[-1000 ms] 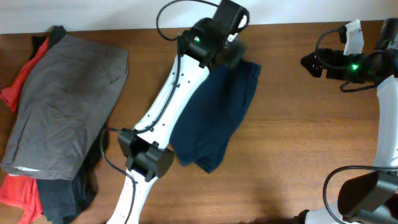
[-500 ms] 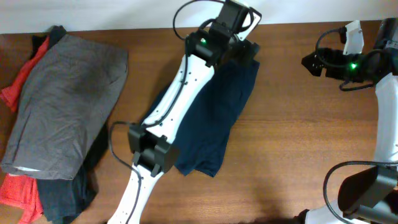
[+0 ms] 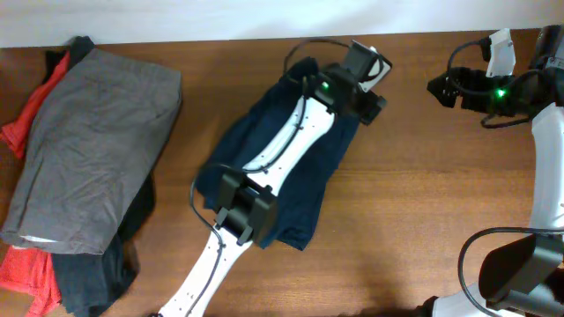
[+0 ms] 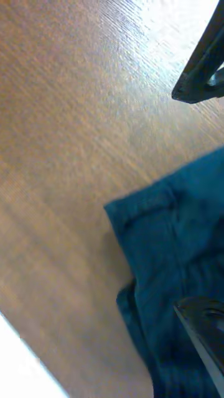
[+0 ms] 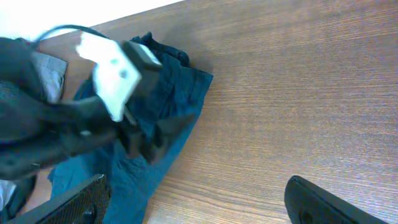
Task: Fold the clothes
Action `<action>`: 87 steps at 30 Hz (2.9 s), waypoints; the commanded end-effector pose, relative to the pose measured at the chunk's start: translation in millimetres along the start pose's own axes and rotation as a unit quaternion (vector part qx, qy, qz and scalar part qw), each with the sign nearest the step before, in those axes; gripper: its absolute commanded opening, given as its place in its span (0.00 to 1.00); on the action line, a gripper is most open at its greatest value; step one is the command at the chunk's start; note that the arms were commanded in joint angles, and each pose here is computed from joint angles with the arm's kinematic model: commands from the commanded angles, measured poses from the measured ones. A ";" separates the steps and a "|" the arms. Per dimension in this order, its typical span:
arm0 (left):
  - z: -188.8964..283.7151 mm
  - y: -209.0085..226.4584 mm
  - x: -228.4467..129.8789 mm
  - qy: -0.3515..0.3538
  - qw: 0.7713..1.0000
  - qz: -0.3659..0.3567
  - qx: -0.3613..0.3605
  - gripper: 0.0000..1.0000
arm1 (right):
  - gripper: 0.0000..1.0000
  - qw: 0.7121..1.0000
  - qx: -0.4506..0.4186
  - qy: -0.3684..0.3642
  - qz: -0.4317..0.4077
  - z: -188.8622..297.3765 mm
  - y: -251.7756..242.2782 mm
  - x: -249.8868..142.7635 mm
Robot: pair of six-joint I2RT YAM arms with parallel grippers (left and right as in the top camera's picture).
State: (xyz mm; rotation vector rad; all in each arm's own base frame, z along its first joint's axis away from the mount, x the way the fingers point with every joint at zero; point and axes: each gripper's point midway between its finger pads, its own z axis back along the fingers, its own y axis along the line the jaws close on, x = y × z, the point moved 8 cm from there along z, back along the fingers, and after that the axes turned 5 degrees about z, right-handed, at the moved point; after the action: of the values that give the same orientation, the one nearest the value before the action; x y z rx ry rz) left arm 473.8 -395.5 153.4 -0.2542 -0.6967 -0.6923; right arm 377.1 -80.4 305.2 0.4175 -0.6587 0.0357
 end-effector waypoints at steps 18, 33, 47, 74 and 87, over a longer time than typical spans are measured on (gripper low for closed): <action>-68.0 7.6 -46.6 0.029 0.994 0.053 0.086 0.28 | 0.94 1.000 -0.006 -0.001 -0.005 -1.1 -4.4 2.6; 113.0 37.7 58.5 -0.091 0.977 0.077 0.176 0.01 | 0.94 1.000 0.006 0.007 0.000 -15.6 -0.1 4.1; 273.8 34.8 78.5 -0.129 0.975 0.018 0.181 0.01 | 0.94 0.993 0.112 -0.012 -0.017 -89.3 4.0 21.8; 293.6 36.1 69.1 -0.109 0.977 0.016 0.181 0.01 | 0.98 0.978 0.207 -0.019 0.013 -296.1 -32.9 -24.1; 342.6 78.8 74.3 -0.156 0.957 0.044 0.242 0.01 | 0.04 0.959 0.268 -0.096 -0.006 -236.9 -22.7 45.0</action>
State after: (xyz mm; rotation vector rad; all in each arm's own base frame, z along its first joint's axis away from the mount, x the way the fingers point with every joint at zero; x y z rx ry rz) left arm 400.9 -270.7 410.1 0.0247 -0.9991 -0.4780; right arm 551.6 22.3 89.1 0.8967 -0.7390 0.1627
